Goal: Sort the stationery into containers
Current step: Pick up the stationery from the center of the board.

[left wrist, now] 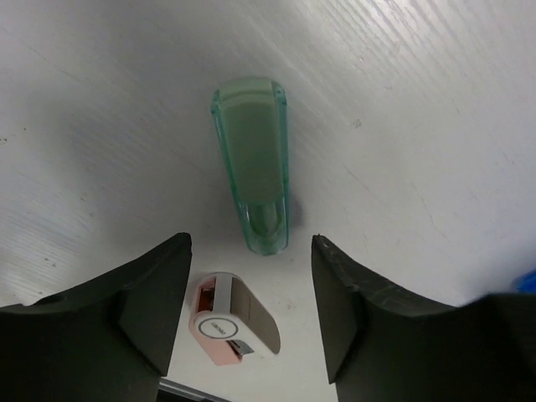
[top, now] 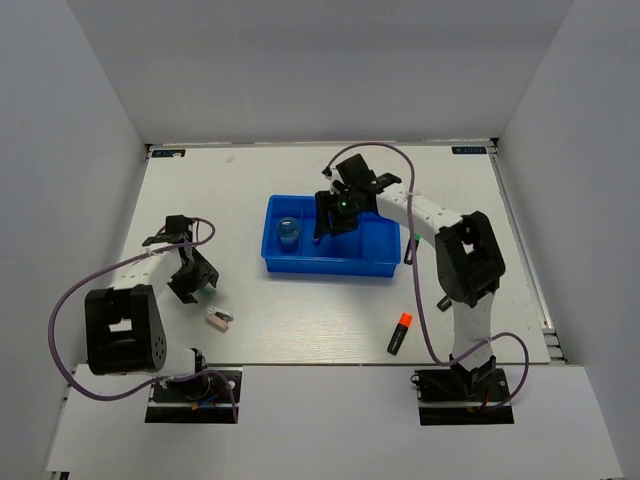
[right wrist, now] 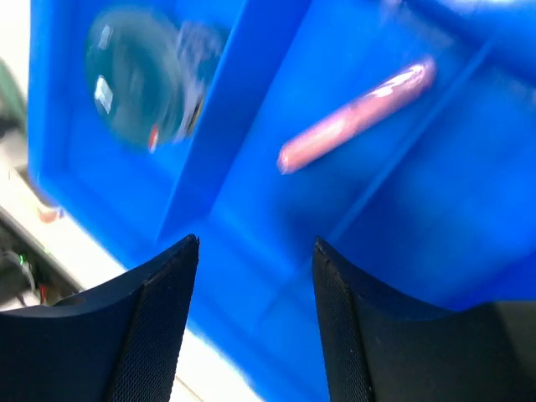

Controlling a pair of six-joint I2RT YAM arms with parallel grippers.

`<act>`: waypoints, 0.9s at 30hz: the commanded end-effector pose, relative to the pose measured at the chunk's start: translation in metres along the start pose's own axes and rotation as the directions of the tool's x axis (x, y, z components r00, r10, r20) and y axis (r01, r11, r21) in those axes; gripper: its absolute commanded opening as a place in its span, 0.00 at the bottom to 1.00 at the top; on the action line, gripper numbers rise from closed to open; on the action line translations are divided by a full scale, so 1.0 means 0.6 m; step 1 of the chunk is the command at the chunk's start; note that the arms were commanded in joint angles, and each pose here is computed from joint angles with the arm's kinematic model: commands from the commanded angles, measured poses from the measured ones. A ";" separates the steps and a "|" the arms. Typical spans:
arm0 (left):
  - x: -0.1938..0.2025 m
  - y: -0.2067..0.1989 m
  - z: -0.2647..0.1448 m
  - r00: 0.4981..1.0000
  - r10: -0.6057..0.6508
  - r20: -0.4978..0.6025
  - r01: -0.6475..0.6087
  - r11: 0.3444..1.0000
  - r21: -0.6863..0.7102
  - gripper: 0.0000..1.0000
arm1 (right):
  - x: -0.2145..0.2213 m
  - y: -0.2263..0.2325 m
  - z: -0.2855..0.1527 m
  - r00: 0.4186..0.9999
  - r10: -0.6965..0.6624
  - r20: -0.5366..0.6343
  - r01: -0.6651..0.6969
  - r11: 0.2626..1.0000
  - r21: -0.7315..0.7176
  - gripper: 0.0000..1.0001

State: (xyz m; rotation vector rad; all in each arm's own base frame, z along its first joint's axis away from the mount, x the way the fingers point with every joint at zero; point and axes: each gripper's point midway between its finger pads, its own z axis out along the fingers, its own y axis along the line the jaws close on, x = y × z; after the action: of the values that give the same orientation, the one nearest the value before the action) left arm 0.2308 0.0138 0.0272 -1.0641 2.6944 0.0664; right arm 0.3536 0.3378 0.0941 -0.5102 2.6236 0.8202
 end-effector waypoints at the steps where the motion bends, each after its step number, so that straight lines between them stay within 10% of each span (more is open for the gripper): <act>1: -0.038 -0.015 0.004 0.997 -0.036 0.073 0.035 0.999 0.007 0.68 | -0.020 0.043 -0.085 0.989 -0.099 0.108 0.107 0.992 -0.067 0.60; 11: -0.050 -0.013 0.047 0.999 -0.024 0.033 0.027 0.996 -0.087 0.50 | 0.067 0.034 -0.180 0.979 -0.164 0.123 0.175 0.981 -0.082 0.60; 17: -0.025 -0.003 0.059 1.000 -0.025 -0.004 0.024 0.996 -0.090 0.00 | 0.092 0.022 -0.220 0.973 -0.175 0.150 0.188 0.979 -0.075 0.62; 20: -0.027 -0.012 0.039 1.000 0.006 0.018 -0.005 0.999 -0.046 0.00 | 0.103 0.009 -0.239 0.963 -0.220 0.157 0.229 0.972 -0.041 0.90; 26: -0.064 -0.103 -0.095 0.967 0.155 0.201 -0.184 0.974 0.136 0.00 | 0.124 -0.058 -0.270 0.931 -0.324 0.170 0.299 0.941 0.155 0.90; 27: -0.080 -0.142 -0.143 0.947 0.176 0.268 -0.233 0.952 0.198 0.00 | 0.118 -0.066 -0.278 0.923 -0.329 0.198 0.296 0.939 0.176 0.59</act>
State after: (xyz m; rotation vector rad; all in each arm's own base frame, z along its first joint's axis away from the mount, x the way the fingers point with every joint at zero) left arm 0.2655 -0.0020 0.0512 -0.8649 2.6731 0.0717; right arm 0.2650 0.2150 0.1748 -0.7373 2.3296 0.6855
